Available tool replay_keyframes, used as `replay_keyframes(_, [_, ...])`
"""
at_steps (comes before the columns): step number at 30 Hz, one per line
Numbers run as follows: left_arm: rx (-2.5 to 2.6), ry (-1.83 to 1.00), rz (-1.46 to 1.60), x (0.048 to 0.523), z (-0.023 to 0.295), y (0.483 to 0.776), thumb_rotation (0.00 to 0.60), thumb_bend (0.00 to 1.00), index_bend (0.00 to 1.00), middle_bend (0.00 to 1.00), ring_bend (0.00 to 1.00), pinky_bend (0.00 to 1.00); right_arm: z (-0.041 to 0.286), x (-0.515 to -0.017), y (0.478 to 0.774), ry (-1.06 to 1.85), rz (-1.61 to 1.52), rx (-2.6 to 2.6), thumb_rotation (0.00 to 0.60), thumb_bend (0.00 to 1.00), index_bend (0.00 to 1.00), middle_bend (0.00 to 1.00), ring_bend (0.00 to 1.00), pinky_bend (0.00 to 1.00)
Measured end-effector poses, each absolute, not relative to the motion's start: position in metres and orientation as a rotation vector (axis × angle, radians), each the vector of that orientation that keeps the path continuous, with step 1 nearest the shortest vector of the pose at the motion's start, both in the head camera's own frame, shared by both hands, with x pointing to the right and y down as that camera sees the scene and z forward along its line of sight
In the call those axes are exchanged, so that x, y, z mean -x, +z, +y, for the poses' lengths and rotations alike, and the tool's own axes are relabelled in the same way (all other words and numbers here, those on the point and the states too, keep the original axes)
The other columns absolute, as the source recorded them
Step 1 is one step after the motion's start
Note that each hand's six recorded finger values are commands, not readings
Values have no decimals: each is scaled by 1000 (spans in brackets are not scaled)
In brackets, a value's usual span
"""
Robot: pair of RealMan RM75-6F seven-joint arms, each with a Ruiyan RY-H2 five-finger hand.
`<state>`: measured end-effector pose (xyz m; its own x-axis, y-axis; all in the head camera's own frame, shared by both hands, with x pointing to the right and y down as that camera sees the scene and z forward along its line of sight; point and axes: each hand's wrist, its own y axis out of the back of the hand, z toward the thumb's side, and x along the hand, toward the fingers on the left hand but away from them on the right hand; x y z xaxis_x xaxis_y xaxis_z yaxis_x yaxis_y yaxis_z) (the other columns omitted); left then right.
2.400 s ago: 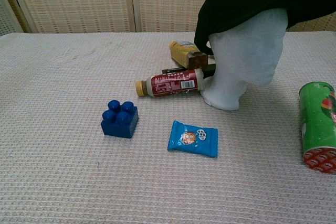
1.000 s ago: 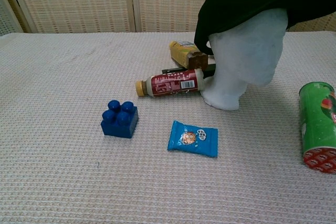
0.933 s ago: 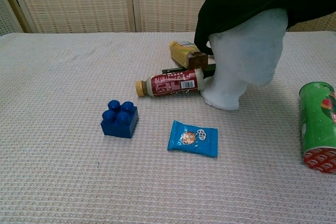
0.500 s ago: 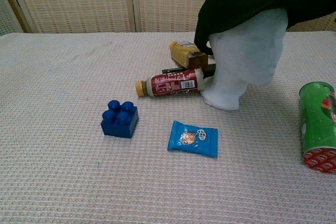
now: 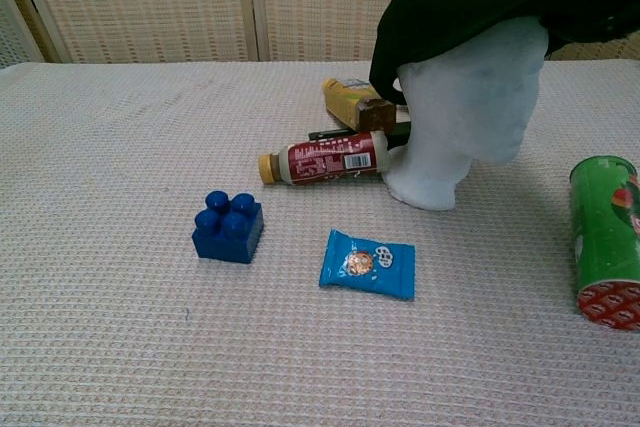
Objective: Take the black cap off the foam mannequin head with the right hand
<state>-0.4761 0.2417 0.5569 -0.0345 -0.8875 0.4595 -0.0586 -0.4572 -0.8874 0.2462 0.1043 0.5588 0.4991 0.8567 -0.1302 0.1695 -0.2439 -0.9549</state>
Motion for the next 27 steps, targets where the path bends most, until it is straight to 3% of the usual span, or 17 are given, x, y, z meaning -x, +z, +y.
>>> replay_keyframes(12, [1578, -1576, 1011, 476, 242, 558, 600, 104, 64, 61, 79, 142, 90, -240, 570, 795, -936, 1683, 600, 499, 770, 691, 963, 1000])
replay_keyframes(27, [1585, -1576, 1003, 473, 241, 561, 600, 104, 64, 56, 79, 142, 61, -247, 553, 761, -983, 1486, 600, 522, 798, 713, 977, 1000])
